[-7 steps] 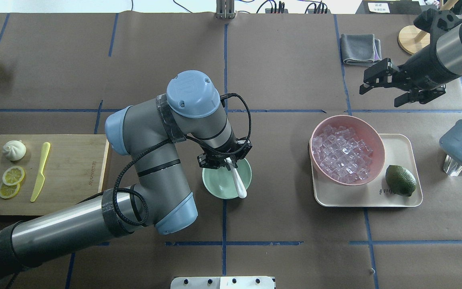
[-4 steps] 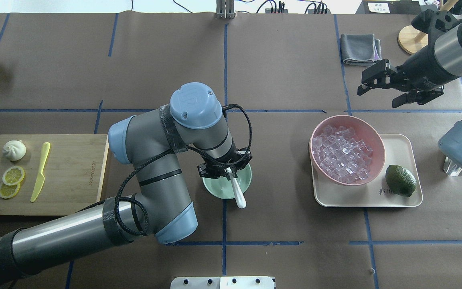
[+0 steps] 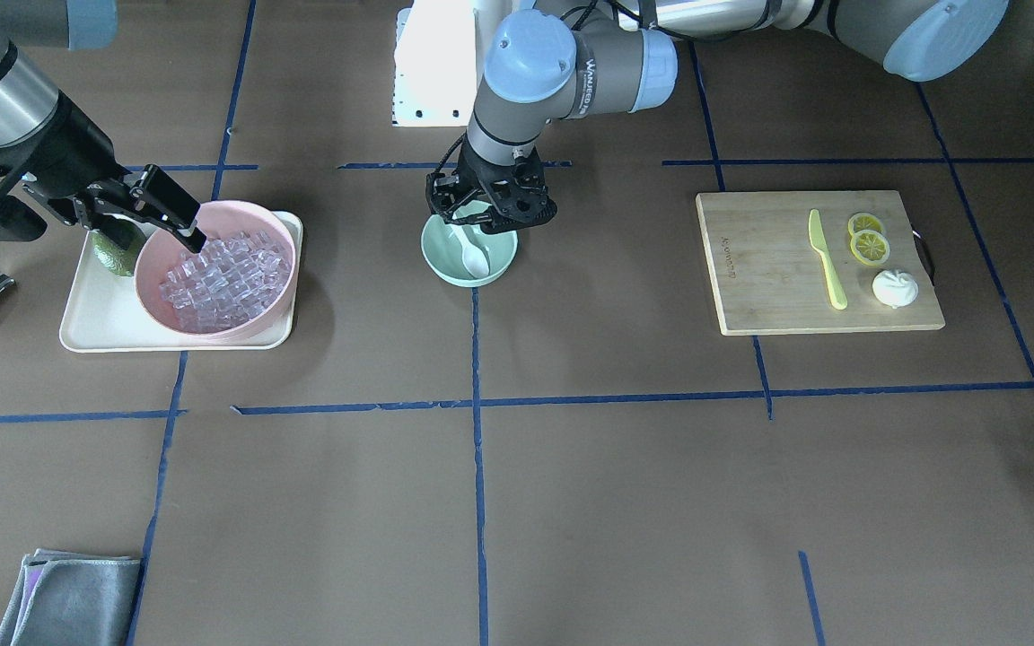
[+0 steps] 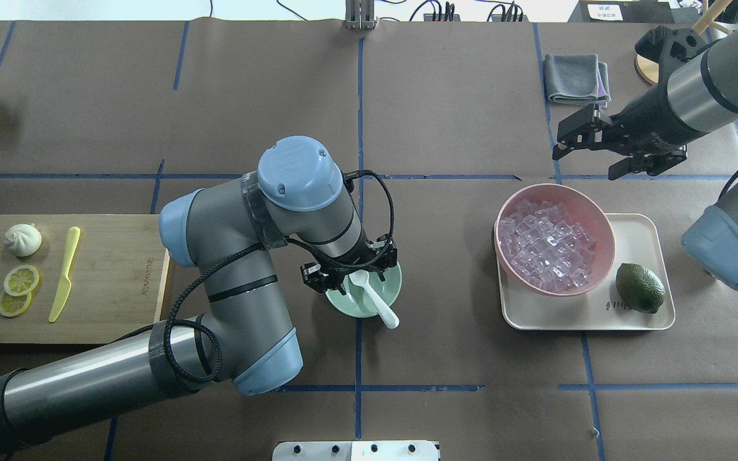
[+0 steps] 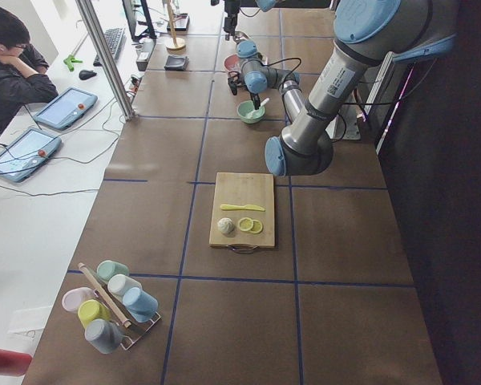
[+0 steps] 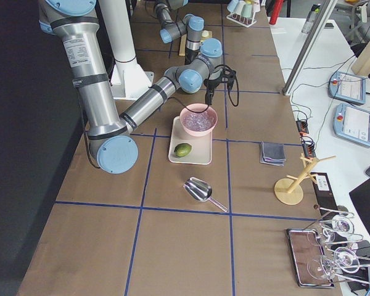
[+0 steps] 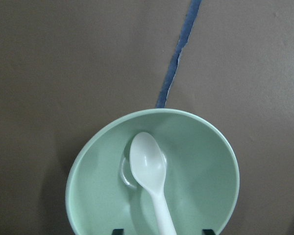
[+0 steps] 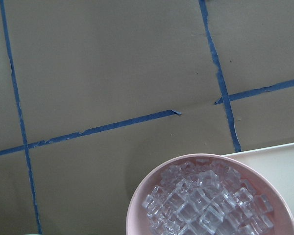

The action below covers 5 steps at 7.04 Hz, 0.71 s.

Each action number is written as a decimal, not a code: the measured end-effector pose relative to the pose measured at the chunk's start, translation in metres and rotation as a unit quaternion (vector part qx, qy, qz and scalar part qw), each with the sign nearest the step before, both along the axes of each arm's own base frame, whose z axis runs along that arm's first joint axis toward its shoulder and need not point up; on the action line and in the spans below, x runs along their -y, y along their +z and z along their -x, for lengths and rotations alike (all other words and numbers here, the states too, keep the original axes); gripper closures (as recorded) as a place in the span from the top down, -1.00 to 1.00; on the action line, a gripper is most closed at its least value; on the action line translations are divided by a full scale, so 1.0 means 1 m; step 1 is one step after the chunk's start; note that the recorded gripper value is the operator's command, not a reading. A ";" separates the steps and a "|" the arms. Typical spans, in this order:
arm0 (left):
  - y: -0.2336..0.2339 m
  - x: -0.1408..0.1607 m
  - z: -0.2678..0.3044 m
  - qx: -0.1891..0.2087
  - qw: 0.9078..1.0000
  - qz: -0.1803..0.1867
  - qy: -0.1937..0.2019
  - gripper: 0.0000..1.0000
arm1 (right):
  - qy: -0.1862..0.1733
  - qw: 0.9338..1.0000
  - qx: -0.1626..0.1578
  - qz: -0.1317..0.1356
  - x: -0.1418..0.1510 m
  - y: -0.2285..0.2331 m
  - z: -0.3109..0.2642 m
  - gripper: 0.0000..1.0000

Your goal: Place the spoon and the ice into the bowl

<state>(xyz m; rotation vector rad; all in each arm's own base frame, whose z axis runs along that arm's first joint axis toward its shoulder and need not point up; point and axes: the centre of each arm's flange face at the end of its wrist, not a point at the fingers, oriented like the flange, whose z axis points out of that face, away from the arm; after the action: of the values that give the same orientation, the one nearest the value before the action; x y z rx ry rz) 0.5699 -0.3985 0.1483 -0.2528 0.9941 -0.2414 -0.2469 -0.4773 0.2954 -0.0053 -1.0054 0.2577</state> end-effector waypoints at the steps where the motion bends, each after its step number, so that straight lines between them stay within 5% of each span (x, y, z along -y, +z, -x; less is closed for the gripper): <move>1: 0.001 0.010 0.018 0.001 1.000 0.004 -0.001 1.00 | -0.001 1.000 -0.005 -0.005 -0.003 0.000 0.008 0.99; 5: 0.043 0.045 0.155 0.031 0.998 -0.053 0.021 1.00 | -0.012 0.998 -0.047 -0.049 -0.017 0.015 0.042 0.98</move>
<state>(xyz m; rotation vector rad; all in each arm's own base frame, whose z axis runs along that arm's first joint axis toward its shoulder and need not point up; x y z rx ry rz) 0.4150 -0.4436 0.1914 -0.1690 0.9354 -0.1565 -0.2888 -0.4602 0.3100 0.0826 -0.9227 0.1843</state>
